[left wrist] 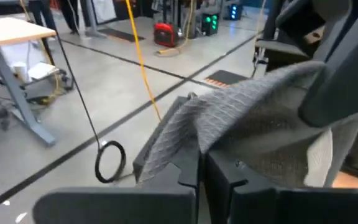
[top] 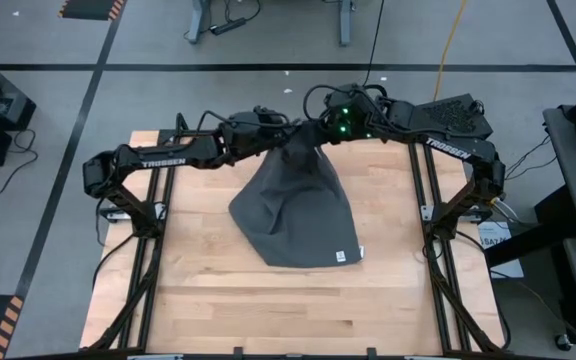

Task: Roll towel
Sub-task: Fold the gray towel on the center of table

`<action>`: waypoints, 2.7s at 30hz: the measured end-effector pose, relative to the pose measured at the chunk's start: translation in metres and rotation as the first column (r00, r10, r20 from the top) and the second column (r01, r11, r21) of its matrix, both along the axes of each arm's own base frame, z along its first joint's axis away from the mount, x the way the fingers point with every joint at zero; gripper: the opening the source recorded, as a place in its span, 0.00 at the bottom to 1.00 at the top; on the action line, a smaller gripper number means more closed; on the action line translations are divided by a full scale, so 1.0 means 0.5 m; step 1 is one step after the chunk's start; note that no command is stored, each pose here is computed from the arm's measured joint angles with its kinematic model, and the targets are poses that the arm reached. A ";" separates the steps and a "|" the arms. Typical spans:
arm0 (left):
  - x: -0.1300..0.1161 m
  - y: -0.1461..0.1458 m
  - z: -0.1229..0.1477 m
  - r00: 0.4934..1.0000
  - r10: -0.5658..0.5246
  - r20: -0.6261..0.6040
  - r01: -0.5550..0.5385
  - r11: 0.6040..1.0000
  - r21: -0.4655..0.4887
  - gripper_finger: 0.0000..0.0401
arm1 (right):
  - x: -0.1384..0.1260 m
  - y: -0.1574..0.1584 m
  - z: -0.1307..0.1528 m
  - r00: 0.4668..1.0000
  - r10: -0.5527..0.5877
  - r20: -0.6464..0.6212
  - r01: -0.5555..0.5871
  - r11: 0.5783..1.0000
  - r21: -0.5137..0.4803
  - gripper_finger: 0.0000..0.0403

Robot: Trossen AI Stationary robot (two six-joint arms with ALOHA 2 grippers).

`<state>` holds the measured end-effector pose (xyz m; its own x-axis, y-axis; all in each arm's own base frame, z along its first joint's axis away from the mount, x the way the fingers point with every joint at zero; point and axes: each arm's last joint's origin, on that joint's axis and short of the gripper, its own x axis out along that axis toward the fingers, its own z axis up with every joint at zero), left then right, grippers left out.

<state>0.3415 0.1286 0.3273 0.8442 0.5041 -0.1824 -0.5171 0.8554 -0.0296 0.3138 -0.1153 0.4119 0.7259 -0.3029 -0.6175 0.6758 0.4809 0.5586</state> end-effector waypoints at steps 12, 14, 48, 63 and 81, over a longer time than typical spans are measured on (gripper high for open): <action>-0.110 0.033 0.043 0.976 -0.207 -0.071 0.191 0.964 -0.184 0.01 | -0.029 0.002 -0.026 0.860 0.398 -0.320 -0.466 0.868 -0.172 0.13; -0.123 0.042 0.032 0.969 -0.214 -0.122 0.183 0.957 -0.227 0.01 | -0.029 0.002 -0.038 0.818 0.440 -0.370 -0.530 0.826 -0.190 0.21; -0.177 0.100 0.006 0.956 -0.195 -0.221 0.117 0.940 -0.321 0.01 | -0.055 0.154 -0.496 0.650 0.450 -0.612 -0.705 0.659 -0.263 0.62; -0.177 0.100 0.005 0.956 -0.194 -0.222 0.115 0.938 -0.326 0.01 | -0.042 0.138 -0.567 0.607 0.415 -0.678 -0.726 0.636 -0.261 0.46; -0.178 0.098 0.003 0.952 -0.207 -0.226 0.122 0.932 -0.340 0.01 | -0.078 0.133 -0.471 0.718 0.416 -0.558 -0.642 0.706 -0.299 0.01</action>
